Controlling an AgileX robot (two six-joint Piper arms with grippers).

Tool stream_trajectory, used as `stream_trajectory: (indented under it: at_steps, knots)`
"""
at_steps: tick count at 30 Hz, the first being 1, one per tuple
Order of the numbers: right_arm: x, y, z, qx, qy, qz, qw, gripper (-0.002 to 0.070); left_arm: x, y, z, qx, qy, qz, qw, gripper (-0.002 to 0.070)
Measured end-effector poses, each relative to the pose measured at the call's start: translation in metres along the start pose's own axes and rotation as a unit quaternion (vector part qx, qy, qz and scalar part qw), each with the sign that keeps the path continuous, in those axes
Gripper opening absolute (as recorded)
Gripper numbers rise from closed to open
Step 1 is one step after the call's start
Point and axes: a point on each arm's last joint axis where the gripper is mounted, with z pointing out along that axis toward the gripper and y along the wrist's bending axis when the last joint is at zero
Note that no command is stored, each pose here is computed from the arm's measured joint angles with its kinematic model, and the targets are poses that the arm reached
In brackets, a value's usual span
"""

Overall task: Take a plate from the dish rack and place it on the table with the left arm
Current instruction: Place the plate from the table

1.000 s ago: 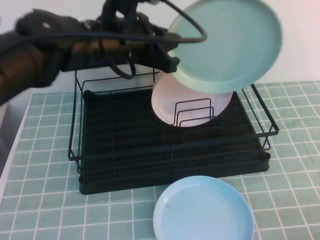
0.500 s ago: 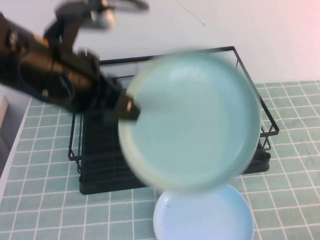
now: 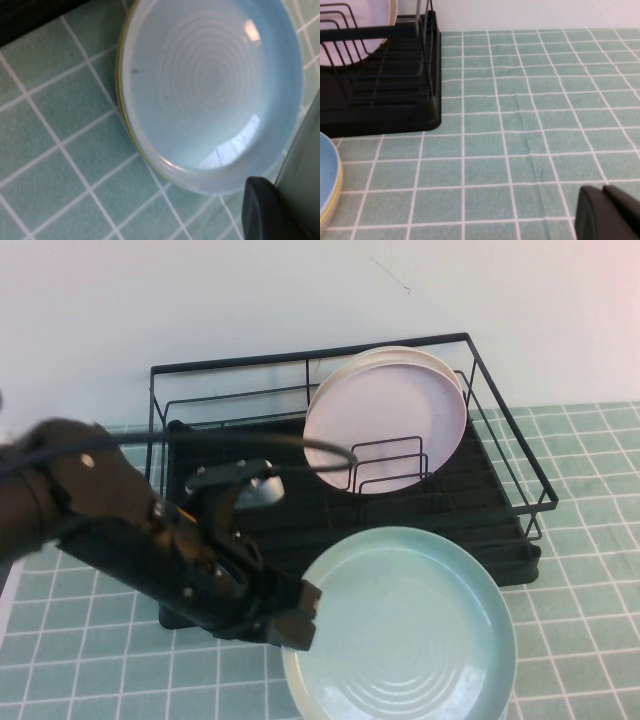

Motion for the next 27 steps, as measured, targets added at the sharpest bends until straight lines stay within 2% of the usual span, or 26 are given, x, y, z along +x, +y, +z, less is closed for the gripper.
stream_trajectory:
  at_steps: [7, 12, 16, 18, 21, 24, 27]
  knots:
    - [0.000, 0.000, 0.000, 0.000, 0.000, 0.000, 1.000, -0.0002, -0.007, 0.006, 0.034, -0.019, -0.021, -0.022, 0.999, 0.0046]
    - [0.000, 0.000, 0.000, 0.000, 0.000, 0.000, 1.000, -0.0002, -0.008, 0.019, 0.056, -0.033, 0.011, -0.060, 0.998, 0.0046]
    - [0.000, 0.000, 0.000, 0.000, 0.000, 0.000, 1.000, -0.0002, -0.007, 0.023, 0.061, -0.037, 0.022, -0.055, 0.998, 0.0072]
    - [0.000, 0.000, 0.000, 0.000, 0.000, 0.000, 1.000, -0.0002, -0.007, 0.022, 0.059, -0.036, 0.020, -0.047, 0.998, 0.0140]
    - [0.000, 0.000, 0.000, 0.000, 0.000, 0.000, 1.000, -0.0002, -0.007, 0.018, 0.053, -0.033, 0.011, -0.038, 0.999, 0.0305]
    - [0.000, 0.000, 0.000, 0.000, 0.000, 0.000, 1.000, -0.0002, -0.005, 0.012, 0.041, -0.035, 0.000, -0.018, 0.999, 0.0438]
    - [0.000, 0.000, 0.000, 0.000, 0.000, 0.000, 1.000, -0.0002, -0.001, 0.001, 0.020, -0.031, -0.017, 0.008, 0.999, 0.0463]
